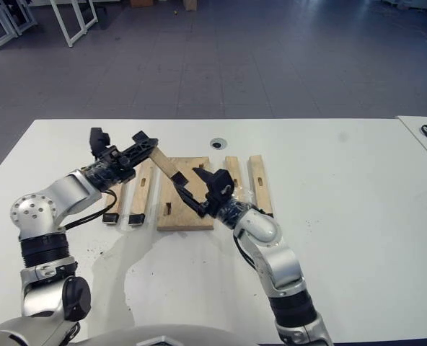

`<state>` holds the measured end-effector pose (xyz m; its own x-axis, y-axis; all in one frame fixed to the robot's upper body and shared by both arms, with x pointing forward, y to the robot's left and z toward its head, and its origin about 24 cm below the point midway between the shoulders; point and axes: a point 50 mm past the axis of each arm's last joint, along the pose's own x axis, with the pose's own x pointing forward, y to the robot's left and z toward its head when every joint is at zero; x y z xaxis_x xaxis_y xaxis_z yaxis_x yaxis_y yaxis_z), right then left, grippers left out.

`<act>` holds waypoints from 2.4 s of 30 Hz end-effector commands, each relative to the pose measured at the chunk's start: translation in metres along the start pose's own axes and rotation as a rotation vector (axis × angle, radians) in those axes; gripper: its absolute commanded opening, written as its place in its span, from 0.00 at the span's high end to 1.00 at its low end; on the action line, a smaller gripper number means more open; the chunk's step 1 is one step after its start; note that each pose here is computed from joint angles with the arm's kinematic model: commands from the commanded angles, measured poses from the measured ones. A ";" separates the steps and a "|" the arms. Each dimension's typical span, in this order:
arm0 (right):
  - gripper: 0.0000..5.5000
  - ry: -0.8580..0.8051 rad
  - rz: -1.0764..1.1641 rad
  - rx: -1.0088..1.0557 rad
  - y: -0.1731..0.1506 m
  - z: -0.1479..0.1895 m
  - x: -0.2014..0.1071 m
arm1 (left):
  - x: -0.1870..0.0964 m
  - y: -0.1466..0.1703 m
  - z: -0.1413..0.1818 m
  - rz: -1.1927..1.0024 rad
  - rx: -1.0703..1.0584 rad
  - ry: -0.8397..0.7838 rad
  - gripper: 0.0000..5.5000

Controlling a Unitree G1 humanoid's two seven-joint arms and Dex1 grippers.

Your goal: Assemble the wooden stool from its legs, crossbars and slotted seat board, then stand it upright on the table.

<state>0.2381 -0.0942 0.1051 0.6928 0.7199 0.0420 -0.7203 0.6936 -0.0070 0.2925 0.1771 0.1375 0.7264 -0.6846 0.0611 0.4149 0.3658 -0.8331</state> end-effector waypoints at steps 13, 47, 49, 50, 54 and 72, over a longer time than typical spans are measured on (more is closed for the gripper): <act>0.27 0.260 -0.308 -0.026 0.028 -0.023 -0.055 | -0.024 0.033 0.029 0.827 0.815 -0.321 0.92; 0.27 0.267 -0.306 -0.046 0.020 -0.025 -0.050 | -0.013 0.075 0.004 0.891 0.786 -0.284 0.92; 0.27 0.269 -0.303 -0.045 0.020 -0.026 -0.050 | -0.010 0.070 0.006 0.876 0.794 -0.295 0.92; 0.27 0.271 -0.302 -0.045 0.020 -0.026 -0.050 | -0.008 0.068 0.007 0.868 0.796 -0.301 0.92; 0.27 0.273 -0.300 -0.046 0.020 -0.026 -0.050 | -0.003 0.056 0.011 0.839 0.809 -0.327 0.92; 0.27 0.269 -0.299 -0.048 0.020 -0.025 -0.050 | -0.020 0.085 -0.010 0.934 0.783 -0.267 0.92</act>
<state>0.1892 -0.1146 0.0786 0.8604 0.4667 -0.2045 -0.4891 0.8690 -0.0745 0.3136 0.2101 0.0731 0.9824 0.1347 -0.1291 -0.1459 0.9859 -0.0819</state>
